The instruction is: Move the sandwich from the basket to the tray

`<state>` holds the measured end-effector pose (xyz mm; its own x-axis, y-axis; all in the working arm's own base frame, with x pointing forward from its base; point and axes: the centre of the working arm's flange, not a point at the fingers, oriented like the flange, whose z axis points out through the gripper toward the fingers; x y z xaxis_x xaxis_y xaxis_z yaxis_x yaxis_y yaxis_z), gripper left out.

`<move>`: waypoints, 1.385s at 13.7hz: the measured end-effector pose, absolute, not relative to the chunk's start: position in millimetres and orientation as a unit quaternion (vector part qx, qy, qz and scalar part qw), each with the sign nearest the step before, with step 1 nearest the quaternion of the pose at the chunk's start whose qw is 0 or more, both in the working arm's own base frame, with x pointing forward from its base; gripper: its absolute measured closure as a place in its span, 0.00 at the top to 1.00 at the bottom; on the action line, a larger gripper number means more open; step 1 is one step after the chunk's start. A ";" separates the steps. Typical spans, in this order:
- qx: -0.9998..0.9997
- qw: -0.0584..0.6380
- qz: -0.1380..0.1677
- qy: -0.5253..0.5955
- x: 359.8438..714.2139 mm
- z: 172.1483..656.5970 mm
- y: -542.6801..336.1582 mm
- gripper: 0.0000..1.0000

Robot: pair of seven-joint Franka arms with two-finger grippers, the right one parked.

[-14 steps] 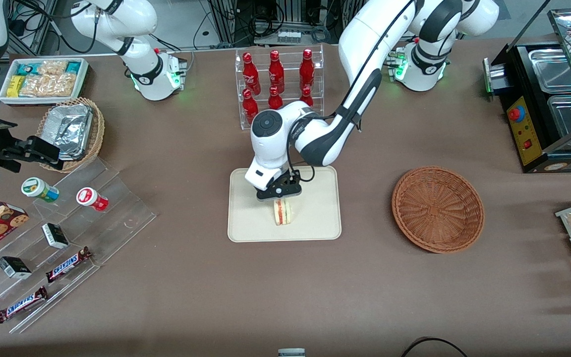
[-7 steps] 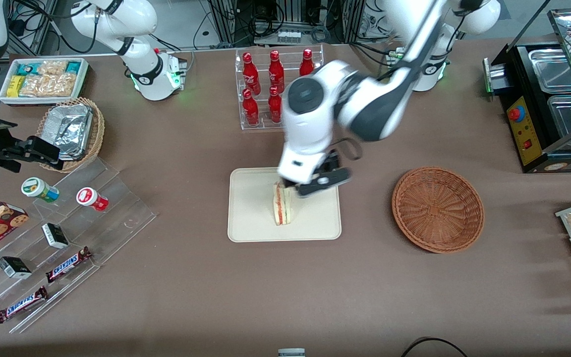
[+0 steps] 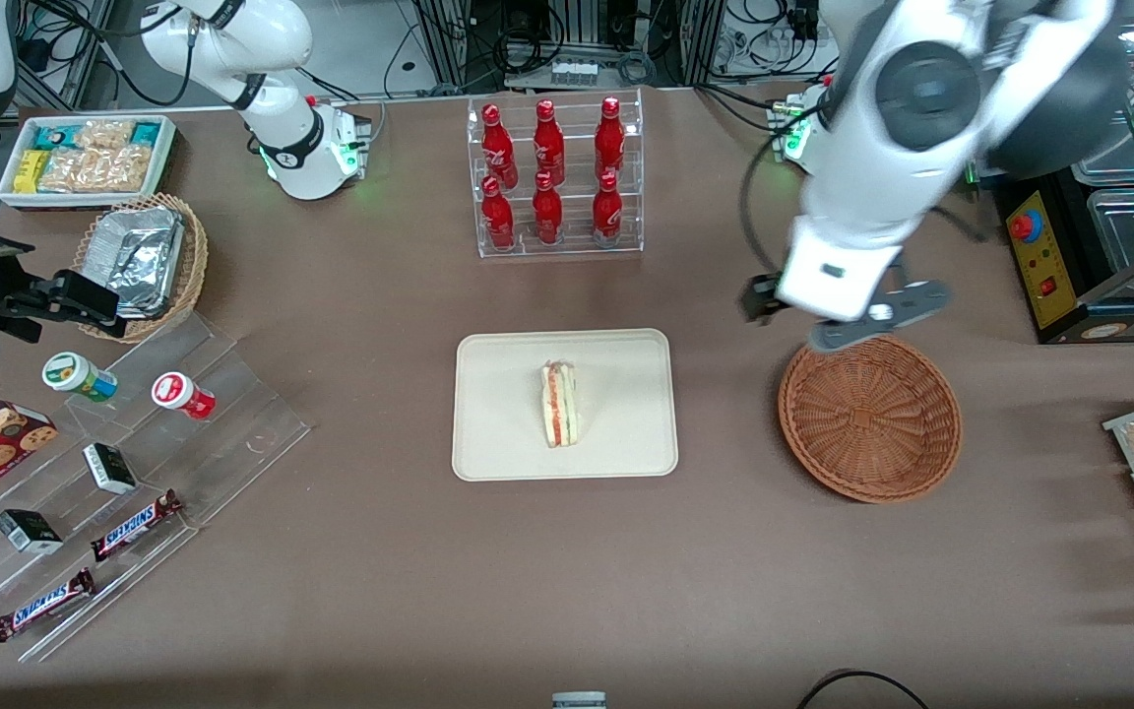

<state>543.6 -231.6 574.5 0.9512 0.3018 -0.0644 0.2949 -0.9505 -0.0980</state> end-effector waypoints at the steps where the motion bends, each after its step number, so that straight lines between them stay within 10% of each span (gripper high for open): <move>1: -0.988 0.044 0.044 -0.141 543.8 576.0 -211.5 1.00; 19: -0.997 0.024 0.058 -0.046 533.9 591.3 -42.4 1.00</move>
<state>533.9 -42.4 591.3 0.9892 0.0938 -0.1129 0.0882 -0.9947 -0.0529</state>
